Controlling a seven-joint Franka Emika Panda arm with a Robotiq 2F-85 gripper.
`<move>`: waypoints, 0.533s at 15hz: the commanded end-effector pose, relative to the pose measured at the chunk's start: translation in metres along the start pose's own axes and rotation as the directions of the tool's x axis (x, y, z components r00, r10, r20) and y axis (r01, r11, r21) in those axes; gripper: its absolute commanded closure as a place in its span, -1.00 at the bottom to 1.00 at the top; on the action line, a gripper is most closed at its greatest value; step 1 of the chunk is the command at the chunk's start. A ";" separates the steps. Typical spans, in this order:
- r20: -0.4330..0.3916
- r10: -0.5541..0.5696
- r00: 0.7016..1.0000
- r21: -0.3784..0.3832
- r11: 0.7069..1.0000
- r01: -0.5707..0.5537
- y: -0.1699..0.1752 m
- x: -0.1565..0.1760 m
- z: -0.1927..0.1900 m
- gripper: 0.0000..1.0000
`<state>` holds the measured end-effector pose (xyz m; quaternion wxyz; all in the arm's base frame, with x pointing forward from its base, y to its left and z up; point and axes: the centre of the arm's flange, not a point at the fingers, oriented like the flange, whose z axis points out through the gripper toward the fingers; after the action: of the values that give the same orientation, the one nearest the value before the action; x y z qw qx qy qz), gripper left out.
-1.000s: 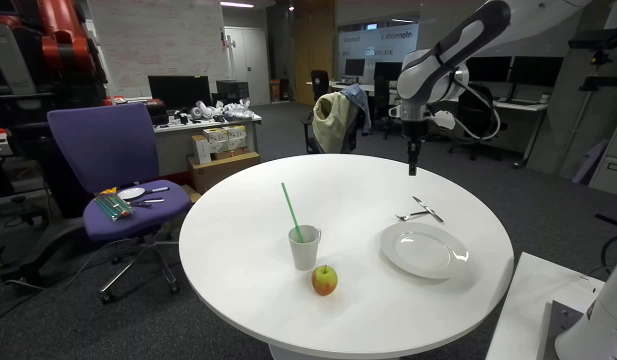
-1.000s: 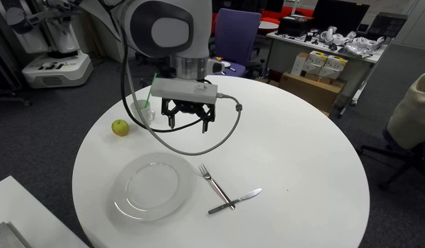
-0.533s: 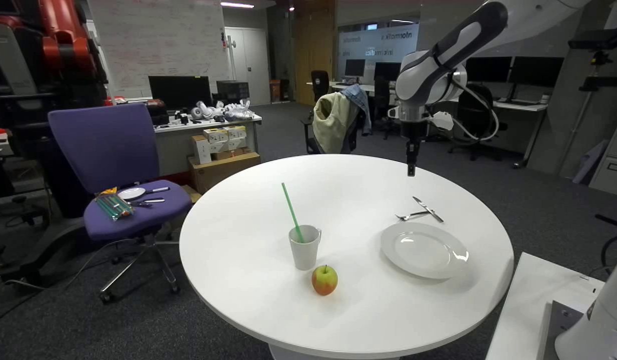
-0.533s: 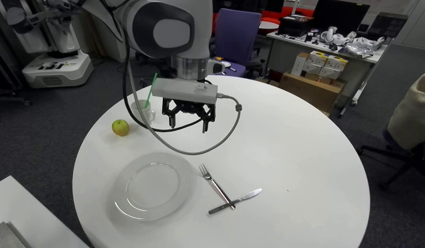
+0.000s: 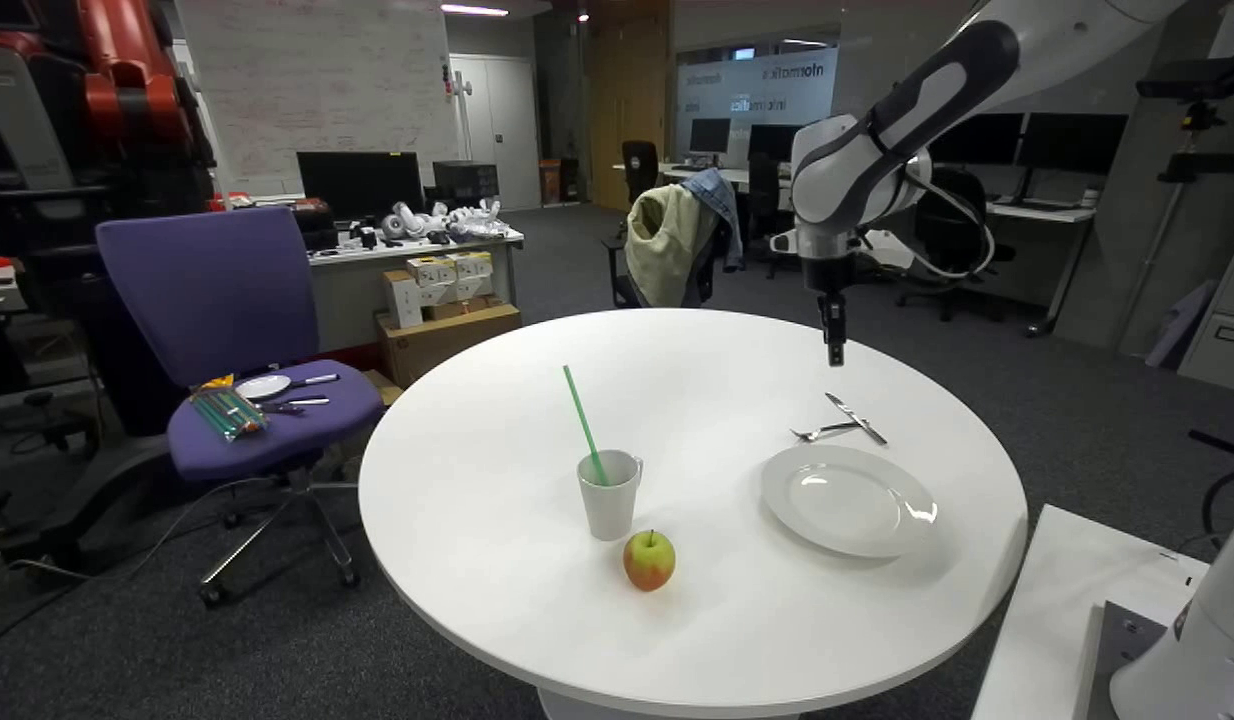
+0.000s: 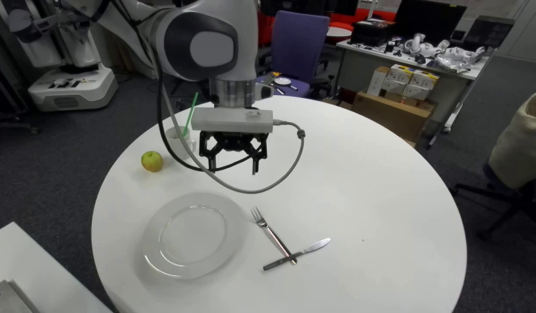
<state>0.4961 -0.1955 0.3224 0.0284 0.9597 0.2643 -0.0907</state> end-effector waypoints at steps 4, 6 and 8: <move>0.150 -0.287 0.946 -0.136 0.942 0.307 0.007 -0.011 0.061 -1.00; 0.126 -0.386 0.914 -0.155 0.903 0.402 0.025 -0.013 0.076 -1.00; 0.051 -0.460 0.887 -0.139 0.876 0.462 0.046 -0.016 0.088 -1.00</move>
<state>0.4833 -0.2176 0.2505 0.1009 0.8844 0.4403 -0.1178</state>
